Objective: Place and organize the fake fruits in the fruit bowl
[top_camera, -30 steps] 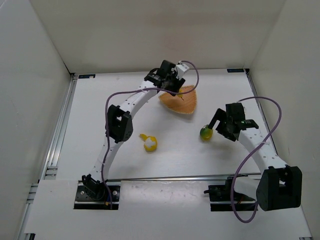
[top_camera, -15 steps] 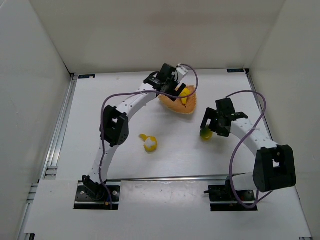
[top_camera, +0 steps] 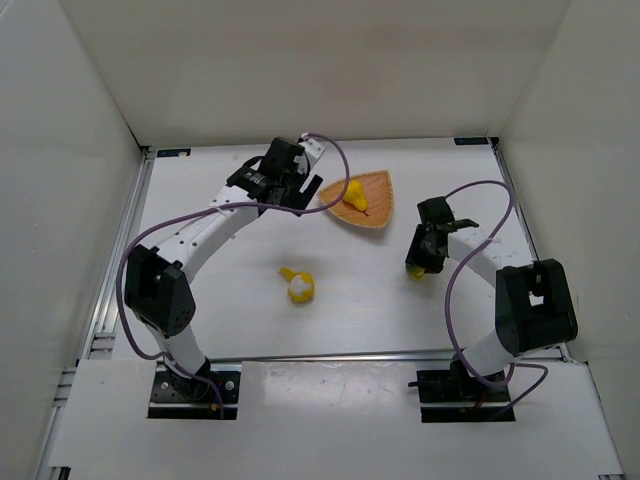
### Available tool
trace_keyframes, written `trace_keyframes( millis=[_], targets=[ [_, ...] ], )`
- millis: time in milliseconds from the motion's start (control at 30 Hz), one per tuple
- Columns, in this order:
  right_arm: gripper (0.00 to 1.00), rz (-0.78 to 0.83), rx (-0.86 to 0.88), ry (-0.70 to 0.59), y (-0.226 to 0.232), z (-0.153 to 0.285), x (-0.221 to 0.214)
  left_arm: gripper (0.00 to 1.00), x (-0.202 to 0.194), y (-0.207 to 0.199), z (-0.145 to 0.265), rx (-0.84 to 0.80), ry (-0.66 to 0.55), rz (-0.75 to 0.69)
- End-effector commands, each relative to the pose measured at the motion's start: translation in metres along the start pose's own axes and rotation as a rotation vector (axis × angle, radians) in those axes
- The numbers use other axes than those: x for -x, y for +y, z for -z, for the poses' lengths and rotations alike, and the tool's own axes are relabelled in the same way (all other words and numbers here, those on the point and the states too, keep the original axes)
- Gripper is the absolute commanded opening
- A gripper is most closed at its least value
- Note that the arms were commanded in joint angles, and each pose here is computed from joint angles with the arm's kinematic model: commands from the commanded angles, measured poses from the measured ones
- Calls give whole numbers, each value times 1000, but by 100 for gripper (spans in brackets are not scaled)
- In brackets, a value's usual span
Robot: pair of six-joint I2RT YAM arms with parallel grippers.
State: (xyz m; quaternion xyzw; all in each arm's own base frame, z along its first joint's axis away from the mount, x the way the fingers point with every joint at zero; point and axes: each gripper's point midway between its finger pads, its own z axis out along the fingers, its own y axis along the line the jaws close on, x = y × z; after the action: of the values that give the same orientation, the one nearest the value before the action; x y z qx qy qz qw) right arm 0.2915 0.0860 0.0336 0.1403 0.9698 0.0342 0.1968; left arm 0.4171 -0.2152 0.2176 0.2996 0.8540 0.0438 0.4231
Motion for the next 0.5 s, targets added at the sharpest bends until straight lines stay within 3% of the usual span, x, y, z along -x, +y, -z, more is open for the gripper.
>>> trace_keyframes(
  millis=[0, 67, 267, 467],
  targets=[
    [37, -11, 4, -100, 8, 16, 30, 100, -37, 31, 16, 71, 89, 68],
    [28, -9, 7, -142, 11, 31, 38, 100, -59, 36, 17, 81, 128, 87],
    [26, 6, 50, -323, 38, 86, 102, 100, -134, 54, 14, 140, 283, 200],
    [26, 93, 91, -307, 103, 57, 154, 100, -191, 43, 30, 143, 388, 215]
  ],
)
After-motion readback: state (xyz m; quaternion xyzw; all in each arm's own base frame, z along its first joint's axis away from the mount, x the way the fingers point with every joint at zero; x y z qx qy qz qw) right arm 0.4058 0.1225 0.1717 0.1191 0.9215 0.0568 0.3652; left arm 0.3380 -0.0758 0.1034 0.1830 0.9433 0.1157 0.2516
